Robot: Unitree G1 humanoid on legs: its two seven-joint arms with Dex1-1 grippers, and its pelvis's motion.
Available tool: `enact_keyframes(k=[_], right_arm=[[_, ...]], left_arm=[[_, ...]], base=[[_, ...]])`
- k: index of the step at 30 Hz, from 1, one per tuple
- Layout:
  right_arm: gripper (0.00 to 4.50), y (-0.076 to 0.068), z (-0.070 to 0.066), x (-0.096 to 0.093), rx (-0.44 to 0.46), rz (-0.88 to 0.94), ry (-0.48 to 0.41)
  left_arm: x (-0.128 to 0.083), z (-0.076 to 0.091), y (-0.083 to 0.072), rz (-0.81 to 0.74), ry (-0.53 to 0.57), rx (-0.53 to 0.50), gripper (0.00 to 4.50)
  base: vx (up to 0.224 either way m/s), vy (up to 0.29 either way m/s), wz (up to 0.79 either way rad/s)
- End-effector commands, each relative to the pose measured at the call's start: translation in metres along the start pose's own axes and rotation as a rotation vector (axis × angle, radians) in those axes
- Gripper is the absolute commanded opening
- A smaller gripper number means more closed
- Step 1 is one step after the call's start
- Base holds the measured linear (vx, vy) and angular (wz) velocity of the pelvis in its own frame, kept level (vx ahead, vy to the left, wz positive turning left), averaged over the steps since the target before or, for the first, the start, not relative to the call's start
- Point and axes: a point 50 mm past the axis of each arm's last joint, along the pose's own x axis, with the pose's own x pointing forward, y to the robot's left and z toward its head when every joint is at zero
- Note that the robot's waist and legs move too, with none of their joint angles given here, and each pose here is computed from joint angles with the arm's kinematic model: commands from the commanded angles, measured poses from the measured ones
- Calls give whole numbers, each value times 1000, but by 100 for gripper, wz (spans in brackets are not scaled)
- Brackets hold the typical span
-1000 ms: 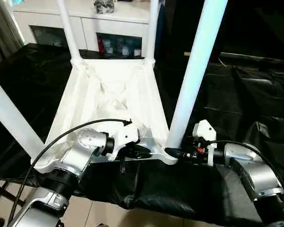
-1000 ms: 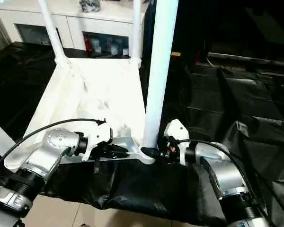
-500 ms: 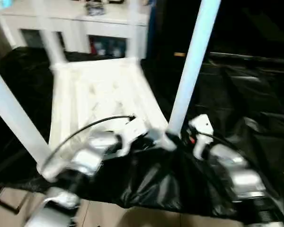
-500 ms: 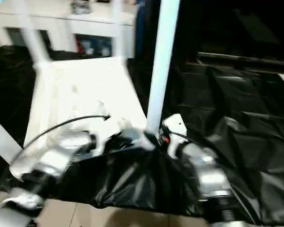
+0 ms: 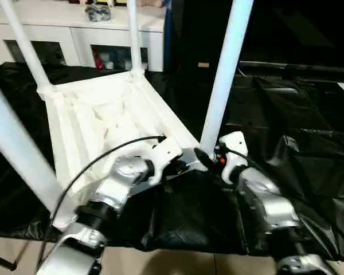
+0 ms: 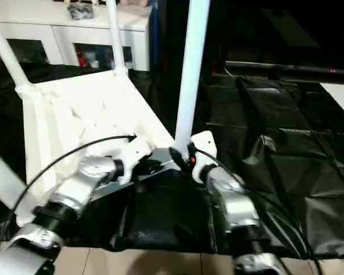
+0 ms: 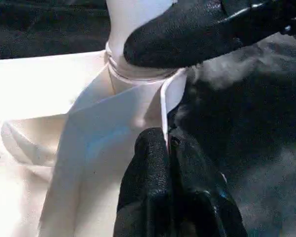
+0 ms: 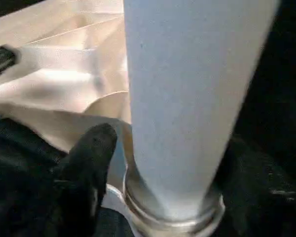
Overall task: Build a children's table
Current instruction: Rotate leg to tighten
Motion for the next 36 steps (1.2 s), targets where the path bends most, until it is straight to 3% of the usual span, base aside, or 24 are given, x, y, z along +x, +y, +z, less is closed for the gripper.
enact_keyframes(k=[1, 9, 10, 14, 21, 31, 36], right_arm=[[356, 15, -1, 4, -13, 138, 20], [363, 4, -3, -31, -115, 409, 140], [336, 4, -3, -33, -123, 427, 151], [311, -1, -4, -40, -149, 491, 205], [269, -2, 3, -40, -153, 518, 183], [265, 3, 0, -37, -159, 555, 187], [265, 2, -6, -22, -136, 339, 134]], left_arm=[[6, 10, -14, -127, -49, 54, 0], [-23, -3, -11, -298, 28, 102, 0], [-24, -4, -10, -299, 32, 102, 0], [-33, -7, -6, -317, 61, 111, 0], [-38, -9, -5, -324, 63, 104, 0], [-38, -9, -2, -283, 57, 99, 0], [-26, -7, 5, -134, 51, 97, 0]], base=[[0, 0, 0], [27, -17, 7], [0, 0, 0], [0, 0, 0], [0, 0, 0], [0, 0, 0], [0, 0, 0]])
